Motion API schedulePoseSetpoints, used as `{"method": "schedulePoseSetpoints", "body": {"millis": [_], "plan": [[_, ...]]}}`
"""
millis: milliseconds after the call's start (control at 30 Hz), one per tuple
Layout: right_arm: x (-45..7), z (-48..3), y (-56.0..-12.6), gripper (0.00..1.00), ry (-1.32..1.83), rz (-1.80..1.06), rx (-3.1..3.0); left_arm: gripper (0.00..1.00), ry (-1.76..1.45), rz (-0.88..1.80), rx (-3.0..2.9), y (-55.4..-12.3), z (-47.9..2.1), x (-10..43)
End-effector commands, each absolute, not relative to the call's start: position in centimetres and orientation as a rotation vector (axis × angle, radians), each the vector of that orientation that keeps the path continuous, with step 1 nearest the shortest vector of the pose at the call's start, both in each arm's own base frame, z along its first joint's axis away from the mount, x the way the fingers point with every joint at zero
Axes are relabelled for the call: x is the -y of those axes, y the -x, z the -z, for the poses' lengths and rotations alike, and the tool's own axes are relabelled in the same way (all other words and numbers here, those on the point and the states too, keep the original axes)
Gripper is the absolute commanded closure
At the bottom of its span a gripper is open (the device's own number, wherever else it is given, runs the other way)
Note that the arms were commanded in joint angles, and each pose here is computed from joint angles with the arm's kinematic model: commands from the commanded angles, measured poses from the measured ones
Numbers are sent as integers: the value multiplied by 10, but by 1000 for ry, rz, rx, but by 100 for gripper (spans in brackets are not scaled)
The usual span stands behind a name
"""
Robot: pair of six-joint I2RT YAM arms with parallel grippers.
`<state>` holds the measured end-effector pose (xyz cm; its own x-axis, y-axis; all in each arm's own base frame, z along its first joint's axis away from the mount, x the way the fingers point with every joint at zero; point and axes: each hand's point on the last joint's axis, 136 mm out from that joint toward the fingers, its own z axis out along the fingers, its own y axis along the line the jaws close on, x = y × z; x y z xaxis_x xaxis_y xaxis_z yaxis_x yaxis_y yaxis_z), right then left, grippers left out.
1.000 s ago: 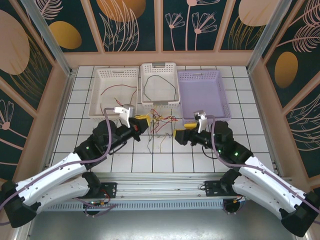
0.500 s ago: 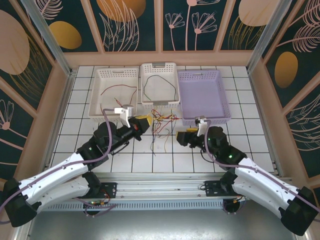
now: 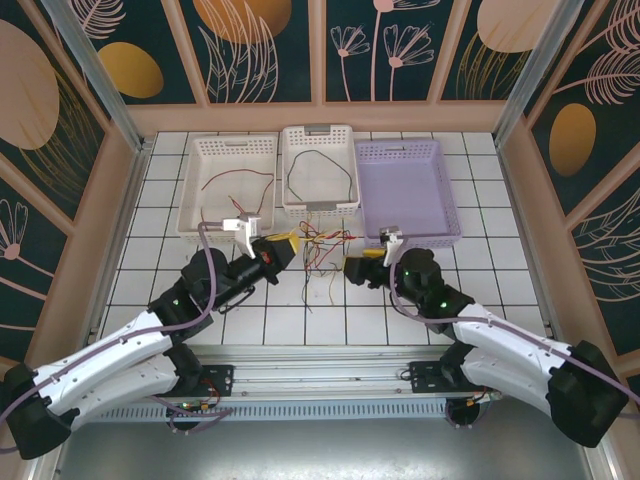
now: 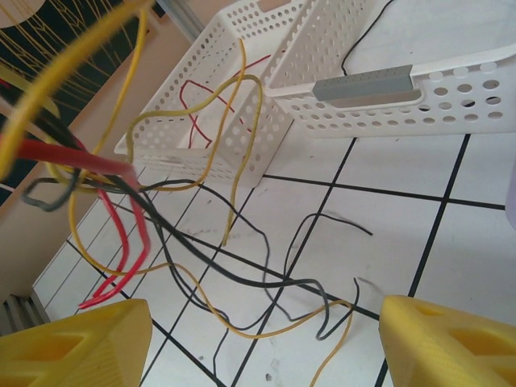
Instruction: Untangle the cables
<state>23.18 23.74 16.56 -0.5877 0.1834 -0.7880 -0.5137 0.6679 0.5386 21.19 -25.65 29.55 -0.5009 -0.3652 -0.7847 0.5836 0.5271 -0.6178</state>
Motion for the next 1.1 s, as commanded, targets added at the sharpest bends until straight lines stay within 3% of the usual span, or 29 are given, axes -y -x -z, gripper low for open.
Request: {"method": "schedulePoseSetpoints", "body": {"millis": [0,433,733,967,1067], "plan": [[-242,-176,-235,26,284,-990,-1888,100,-156,1194,-1697,-210,-309,252],[-260,-182,-240,28,351,-1010,-1814,100,-149,1226,-1691,-206,-310,250],[-264,-182,-251,45,325,-972,-1780,100,-153,1258,-1679,-201,-312,250],[-272,-184,-252,46,352,-972,-1754,100,-155,1264,-1682,-199,-309,248],[-273,-184,-253,62,357,-959,-1749,100,-156,1260,-1685,-199,-308,248]]}}
